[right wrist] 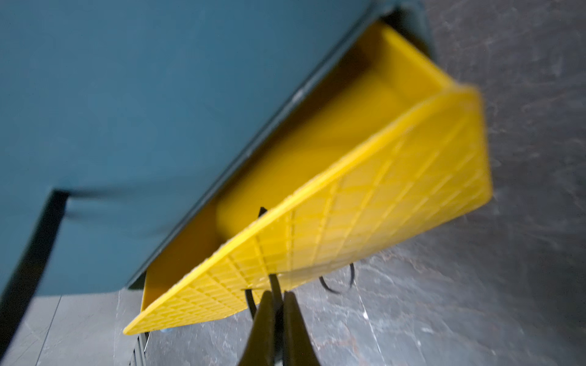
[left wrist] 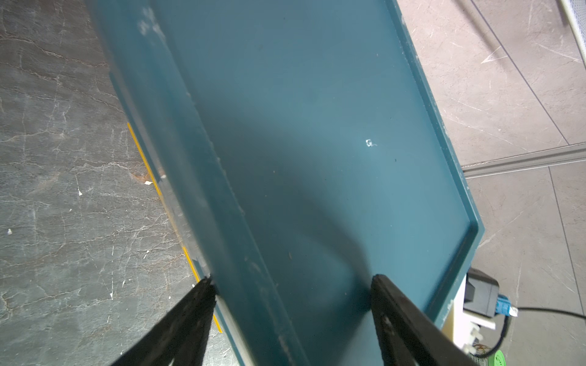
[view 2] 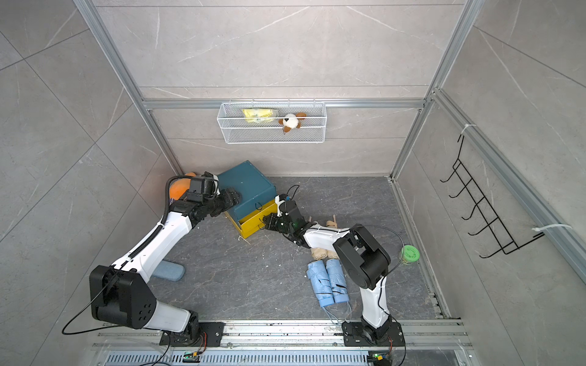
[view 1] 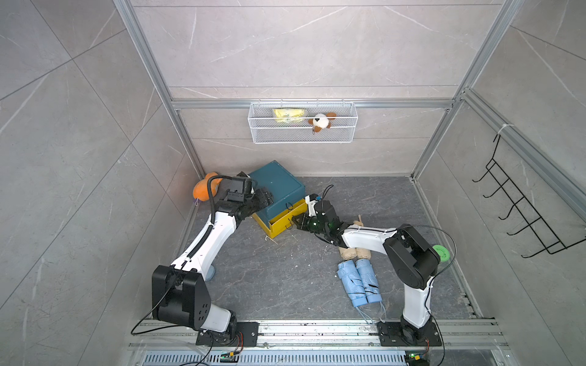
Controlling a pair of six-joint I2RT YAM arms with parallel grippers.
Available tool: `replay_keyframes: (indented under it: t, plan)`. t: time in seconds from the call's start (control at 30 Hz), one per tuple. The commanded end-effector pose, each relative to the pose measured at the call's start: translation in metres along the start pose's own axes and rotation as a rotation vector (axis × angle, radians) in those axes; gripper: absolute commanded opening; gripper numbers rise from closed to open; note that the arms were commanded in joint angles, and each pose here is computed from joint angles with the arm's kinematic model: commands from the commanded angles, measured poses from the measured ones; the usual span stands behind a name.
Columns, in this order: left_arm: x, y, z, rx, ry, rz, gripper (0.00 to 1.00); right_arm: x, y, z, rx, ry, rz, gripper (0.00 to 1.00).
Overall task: Place the umbrella in the drawer by color
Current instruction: Open the drawer in the storage box.
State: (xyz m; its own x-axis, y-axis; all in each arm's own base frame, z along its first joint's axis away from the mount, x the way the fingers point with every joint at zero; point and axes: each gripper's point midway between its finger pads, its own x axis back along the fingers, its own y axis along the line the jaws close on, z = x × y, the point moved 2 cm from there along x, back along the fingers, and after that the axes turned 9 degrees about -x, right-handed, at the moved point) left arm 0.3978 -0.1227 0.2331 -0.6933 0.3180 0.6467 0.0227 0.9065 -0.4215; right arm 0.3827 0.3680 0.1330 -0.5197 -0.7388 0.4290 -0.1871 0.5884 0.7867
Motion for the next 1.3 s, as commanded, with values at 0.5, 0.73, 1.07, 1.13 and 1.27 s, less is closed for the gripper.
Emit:
replay_keyframes:
  t: [0.5,0.73,1.07,1.13,1.27]
  plan:
    - [-0.016,0.012,0.054,-0.027,0.196,-0.043,0.79,0.062,-0.019,0.033,0.043,-0.002,0.018,0.01]
    - [-0.015,0.012,0.054,-0.028,0.193,-0.044,0.79,0.074,-0.025,0.041,0.039,-0.011,0.027,0.02]
    - [-0.013,0.012,0.052,-0.024,0.185,-0.045,0.79,0.076,-0.026,0.043,0.05,-0.006,0.036,0.05]
    - [-0.013,0.011,0.051,-0.021,0.18,-0.043,0.79,0.077,-0.024,0.043,0.055,-0.005,0.035,0.06]
    - [-0.011,0.009,0.049,-0.018,0.18,-0.038,0.8,0.08,-0.024,0.043,0.06,-0.008,0.041,0.21]
